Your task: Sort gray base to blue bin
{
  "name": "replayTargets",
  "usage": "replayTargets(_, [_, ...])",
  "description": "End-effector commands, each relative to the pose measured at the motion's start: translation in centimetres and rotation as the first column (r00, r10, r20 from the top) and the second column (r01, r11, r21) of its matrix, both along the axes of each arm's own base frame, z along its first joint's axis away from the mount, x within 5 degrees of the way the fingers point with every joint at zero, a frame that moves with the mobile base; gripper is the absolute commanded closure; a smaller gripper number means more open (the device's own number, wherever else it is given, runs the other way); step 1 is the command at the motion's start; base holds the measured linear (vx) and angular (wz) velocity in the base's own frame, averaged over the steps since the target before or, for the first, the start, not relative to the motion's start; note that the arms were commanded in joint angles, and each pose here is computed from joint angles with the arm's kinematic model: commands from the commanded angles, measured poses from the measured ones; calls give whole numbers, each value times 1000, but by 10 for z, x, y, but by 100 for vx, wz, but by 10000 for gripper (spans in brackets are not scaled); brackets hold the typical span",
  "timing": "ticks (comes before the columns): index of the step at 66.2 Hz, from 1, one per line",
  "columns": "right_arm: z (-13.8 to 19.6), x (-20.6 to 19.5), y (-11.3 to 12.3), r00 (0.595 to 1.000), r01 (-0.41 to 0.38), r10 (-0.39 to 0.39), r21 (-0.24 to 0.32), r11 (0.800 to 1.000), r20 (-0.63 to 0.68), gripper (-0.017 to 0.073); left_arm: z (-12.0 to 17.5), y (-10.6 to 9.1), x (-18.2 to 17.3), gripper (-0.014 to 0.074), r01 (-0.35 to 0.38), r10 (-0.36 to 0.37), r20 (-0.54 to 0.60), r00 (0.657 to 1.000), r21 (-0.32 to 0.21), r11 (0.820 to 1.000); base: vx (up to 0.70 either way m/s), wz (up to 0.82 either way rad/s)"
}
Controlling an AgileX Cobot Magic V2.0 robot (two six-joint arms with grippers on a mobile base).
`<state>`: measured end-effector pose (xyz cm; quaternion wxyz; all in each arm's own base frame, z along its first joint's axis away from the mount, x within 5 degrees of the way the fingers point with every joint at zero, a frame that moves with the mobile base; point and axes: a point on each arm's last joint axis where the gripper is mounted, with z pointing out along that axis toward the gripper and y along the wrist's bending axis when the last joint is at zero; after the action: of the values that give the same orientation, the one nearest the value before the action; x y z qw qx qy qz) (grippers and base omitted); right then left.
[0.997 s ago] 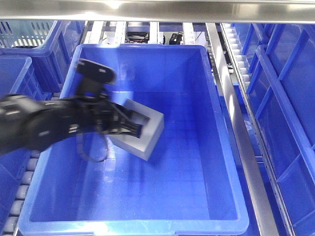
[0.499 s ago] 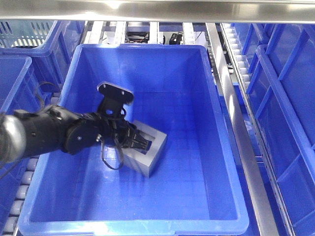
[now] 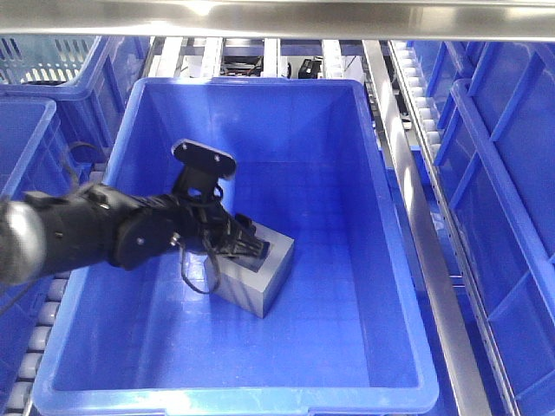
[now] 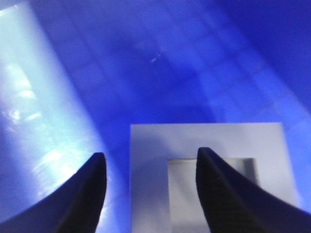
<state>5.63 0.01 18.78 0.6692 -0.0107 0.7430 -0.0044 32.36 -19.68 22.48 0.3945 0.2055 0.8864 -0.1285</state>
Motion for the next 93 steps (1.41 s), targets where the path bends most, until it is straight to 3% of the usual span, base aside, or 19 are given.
replayTargets(1, [2, 0, 0, 997, 0, 0, -11, 1000, 71, 568, 44, 4, -11, 181, 9, 3, 135, 991, -92, 996, 0, 0])
replayTargets(24, [2, 0, 0, 997, 0, 0, -11, 1000, 71, 568, 73, 43, -75, 181, 16, 11, 201, 980, -134, 991, 0, 0])
replayTargets(48, [2, 0, 0, 997, 0, 0, -11, 1000, 71, 568, 90, 104, -175, 181, 29, 46, 307, 951, -236, 971, 0, 0])
replayTargets(60, [2, 0, 0, 997, 0, 0, -11, 1000, 71, 568, 89, 131, -217, 181, 49, 63, 374, 925, -284, 958, 0, 0])
replayTargets(77, [2, 0, 0, 997, 0, 0, -11, 1000, 71, 568, 70, 161, -267, 199, 99, 98, 503, 859, -350, 932, 0, 0])
replayTargets(86, [2, 0, 0, 997, 0, 0, -11, 1000, 71, 568, 60, 169, -279, 225, 113, 109, 542, 833, -360, 926, 0, 0])
replayTargets(93, [2, 0, 0, 997, 0, 0, -11, 1000, 71, 568, 57, 170, -281, 245, 113, 110, 543, 833, -361, 926, 0, 0])
